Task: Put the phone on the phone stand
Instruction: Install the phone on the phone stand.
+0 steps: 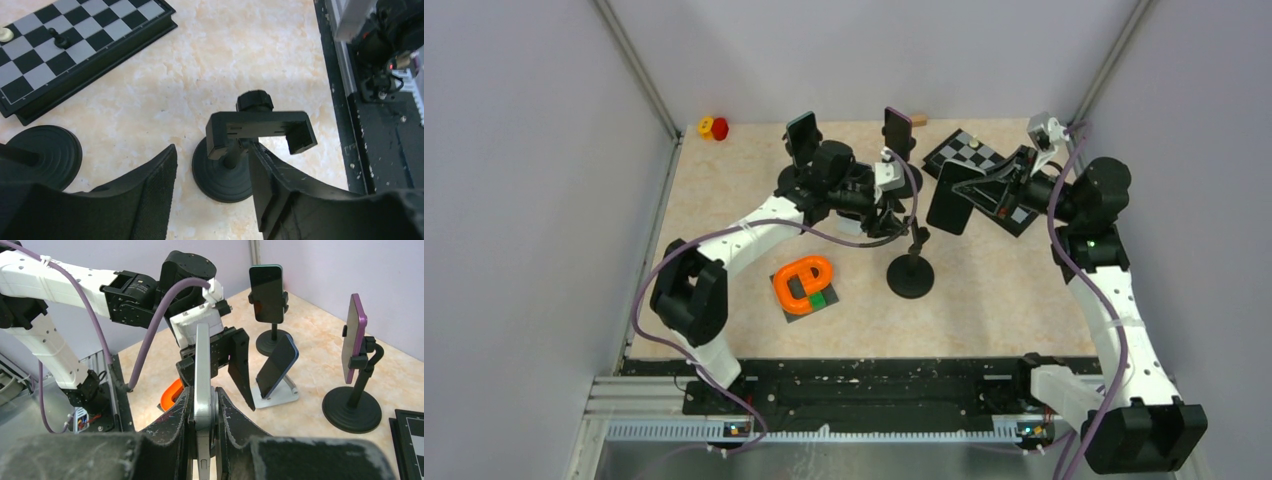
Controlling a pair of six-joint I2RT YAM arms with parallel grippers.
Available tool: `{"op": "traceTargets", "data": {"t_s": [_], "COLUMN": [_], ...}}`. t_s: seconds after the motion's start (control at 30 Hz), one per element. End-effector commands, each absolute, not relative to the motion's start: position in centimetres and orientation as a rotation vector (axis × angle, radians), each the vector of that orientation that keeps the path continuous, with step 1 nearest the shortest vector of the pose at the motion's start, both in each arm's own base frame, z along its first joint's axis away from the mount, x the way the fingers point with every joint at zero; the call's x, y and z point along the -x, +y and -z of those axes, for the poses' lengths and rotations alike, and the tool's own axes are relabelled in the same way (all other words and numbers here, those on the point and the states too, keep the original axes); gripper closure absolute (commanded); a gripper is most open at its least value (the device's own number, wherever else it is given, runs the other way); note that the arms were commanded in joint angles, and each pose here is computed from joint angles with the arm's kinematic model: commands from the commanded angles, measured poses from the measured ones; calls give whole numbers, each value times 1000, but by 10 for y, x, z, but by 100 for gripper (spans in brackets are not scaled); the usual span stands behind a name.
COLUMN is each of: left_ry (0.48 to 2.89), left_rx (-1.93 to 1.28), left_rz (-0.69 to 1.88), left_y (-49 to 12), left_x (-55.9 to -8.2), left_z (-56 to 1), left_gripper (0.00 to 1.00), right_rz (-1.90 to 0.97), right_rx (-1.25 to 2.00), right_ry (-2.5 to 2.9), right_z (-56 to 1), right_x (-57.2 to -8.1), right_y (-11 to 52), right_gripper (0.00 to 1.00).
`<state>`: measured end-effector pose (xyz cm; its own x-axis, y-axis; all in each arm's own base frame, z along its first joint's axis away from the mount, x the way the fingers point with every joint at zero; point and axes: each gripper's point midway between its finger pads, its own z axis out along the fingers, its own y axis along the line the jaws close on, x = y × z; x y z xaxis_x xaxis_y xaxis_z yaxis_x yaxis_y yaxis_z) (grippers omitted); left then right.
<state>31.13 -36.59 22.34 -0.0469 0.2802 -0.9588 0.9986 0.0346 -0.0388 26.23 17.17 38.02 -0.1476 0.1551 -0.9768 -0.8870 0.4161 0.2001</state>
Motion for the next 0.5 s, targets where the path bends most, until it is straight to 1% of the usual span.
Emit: {"op": "traceTargets", "data": {"t_s": [0.0, 0.17, 0.37, 0.47], "left_ry": [1416, 1418, 1416, 1414], "left_rx": [-1474, -1494, -1488, -1488], "left_rz": [1014, 1006, 993, 989], "left_y": [-370, -375, -378, -379], "left_x": [-309, -305, -304, -303], "left_z": [-224, -220, -225, -227], "left_gripper": [45, 52, 56, 60], "right_rz": [-974, -974, -983, -988], "right_rx": [715, 709, 702, 702], "right_ry": [1340, 1337, 1339, 1338], "right_z": [-406, -406, -402, -401], "right_x": [-256, -256, -258, -258], "right_y": [165, 163, 163, 163], "right_gripper": [100, 100, 100, 100]}}
